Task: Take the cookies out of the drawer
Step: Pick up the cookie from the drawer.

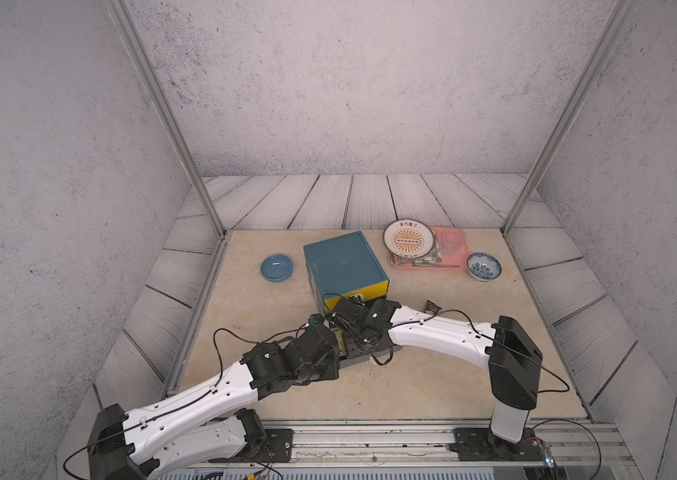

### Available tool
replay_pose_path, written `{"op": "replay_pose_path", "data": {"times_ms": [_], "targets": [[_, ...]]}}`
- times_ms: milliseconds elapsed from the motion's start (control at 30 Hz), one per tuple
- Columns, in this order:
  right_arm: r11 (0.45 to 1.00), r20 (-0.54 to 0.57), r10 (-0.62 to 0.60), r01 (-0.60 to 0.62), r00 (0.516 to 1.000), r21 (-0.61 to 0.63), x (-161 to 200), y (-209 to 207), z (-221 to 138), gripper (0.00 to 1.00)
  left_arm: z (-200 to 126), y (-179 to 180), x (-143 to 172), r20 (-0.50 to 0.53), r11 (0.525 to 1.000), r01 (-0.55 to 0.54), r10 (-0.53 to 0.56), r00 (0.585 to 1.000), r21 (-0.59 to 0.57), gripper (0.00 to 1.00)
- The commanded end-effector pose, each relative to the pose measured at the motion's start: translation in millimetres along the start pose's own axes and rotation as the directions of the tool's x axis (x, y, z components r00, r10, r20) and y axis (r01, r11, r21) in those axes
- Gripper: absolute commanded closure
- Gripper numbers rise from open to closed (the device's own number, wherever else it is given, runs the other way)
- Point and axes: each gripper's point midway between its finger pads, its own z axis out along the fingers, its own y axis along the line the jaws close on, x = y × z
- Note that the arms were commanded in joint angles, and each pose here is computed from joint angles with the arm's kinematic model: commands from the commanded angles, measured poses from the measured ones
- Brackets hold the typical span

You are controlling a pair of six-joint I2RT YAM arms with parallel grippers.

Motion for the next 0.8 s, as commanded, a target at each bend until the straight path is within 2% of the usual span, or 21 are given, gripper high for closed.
{"op": "replay_pose_path", "data": {"times_ms": [0,133,233,500,767], "targets": [[0.995,-0.203,0.027,-0.006,0.979,0.102,44.2,-25.7,45.1,0.4,2.4,-7.0,4.7,-0.025,0.999,-0.008,0.008,1.0,0.031,0.93],[0.993,-0.215,0.036,-0.012,0.976,0.114,46.0,-30.3,52.8,0.48,3.4,-5.8,5.1,-0.023,1.0,-0.002,0.003,1.0,0.031,0.93],[0.992,-0.213,0.037,-0.011,0.976,0.122,44.4,-32.4,56.0,0.5,4.3,-4.8,5.6,-0.023,1.0,0.002,-0.002,1.0,0.029,0.93],[0.993,-0.169,0.032,-0.012,0.985,0.121,31.0,-34.9,41.5,0.61,2.7,-2.1,4.6,-0.011,1.0,0.009,-0.009,1.0,0.023,0.93],[0.995,-0.113,0.028,-0.017,0.993,0.097,15.2,-33.5,15.3,0.65,-24.2,1.8,-18.4,0.11,1.0,0.003,-0.005,0.994,0.013,0.92]]}}
